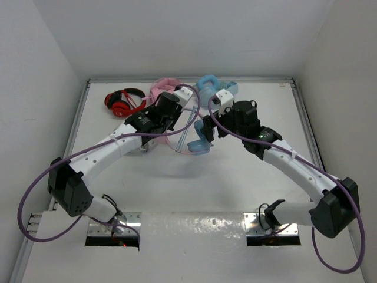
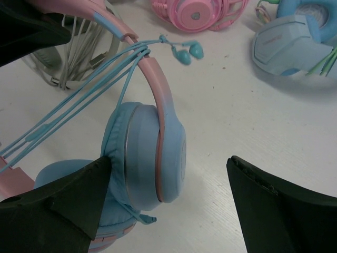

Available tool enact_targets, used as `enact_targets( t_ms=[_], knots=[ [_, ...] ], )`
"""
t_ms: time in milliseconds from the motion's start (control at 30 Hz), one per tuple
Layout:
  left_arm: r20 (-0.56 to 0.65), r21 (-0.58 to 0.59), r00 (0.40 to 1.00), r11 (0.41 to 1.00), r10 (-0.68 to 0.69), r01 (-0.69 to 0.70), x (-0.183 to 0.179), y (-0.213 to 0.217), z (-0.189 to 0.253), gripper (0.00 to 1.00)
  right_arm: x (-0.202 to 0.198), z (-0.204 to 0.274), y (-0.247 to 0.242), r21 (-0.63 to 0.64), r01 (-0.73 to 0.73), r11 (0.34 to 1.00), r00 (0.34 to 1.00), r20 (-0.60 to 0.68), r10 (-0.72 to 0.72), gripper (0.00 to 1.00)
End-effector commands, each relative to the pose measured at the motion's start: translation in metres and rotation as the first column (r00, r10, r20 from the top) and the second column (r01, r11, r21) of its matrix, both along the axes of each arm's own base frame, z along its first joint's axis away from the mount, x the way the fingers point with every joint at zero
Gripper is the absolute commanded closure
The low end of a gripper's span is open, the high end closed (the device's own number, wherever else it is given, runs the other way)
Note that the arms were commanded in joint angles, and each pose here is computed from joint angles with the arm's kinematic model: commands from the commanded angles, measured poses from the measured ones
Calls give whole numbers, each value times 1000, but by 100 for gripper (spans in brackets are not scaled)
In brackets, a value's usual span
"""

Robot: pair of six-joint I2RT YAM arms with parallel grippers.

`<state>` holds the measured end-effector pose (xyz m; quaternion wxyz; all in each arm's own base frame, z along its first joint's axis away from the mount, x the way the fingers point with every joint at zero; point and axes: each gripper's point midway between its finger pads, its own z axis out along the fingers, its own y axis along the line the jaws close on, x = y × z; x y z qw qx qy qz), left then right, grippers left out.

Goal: Wrap the headphones

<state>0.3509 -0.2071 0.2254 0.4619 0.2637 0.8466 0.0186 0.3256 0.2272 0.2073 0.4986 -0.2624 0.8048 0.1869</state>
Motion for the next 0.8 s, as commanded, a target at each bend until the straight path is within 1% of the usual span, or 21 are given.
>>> enact_targets(
  t_ms=[0, 167, 267, 433, 500, 633, 733, 767],
  knots=[
    [146, -174, 988, 985, 40, -14, 22, -20, 48, 100, -1, 23, 16, 70, -31, 997, 999, 26, 29, 10],
    [134, -151, 990, 988, 45, -24, 25, -21, 37, 100, -1, 36, 18, 90, -17, 996, 999, 38, 14, 12],
    [137, -109, 988, 992, 73, -59, 28, -13, 29, 100, -5, 49, 12, 91, -5, 996, 997, 72, -1, 12],
    [135, -114, 989, 992, 64, -49, 25, -12, 27, 100, -17, 79, -4, 91, 24, 996, 993, 113, -34, 12],
    [139, -119, 988, 992, 62, -46, 26, -14, 29, 100, -22, 81, -3, 98, 13, 995, 992, 121, -25, 12],
    [140, -126, 989, 991, 57, -39, 26, -16, 33, 100, -27, 74, 4, 79, -7, 997, 995, 104, -1, 11],
    [135, -135, 990, 990, 48, -30, 24, -18, 36, 100, -21, 53, 9, 32, -7, 999, 999, 53, 5, 8],
    [134, -138, 990, 990, 46, -28, 24, -18, 36, 100, -14, 39, 10, -3, 9, 1000, 1000, 30, -9, 7]
  ],
)
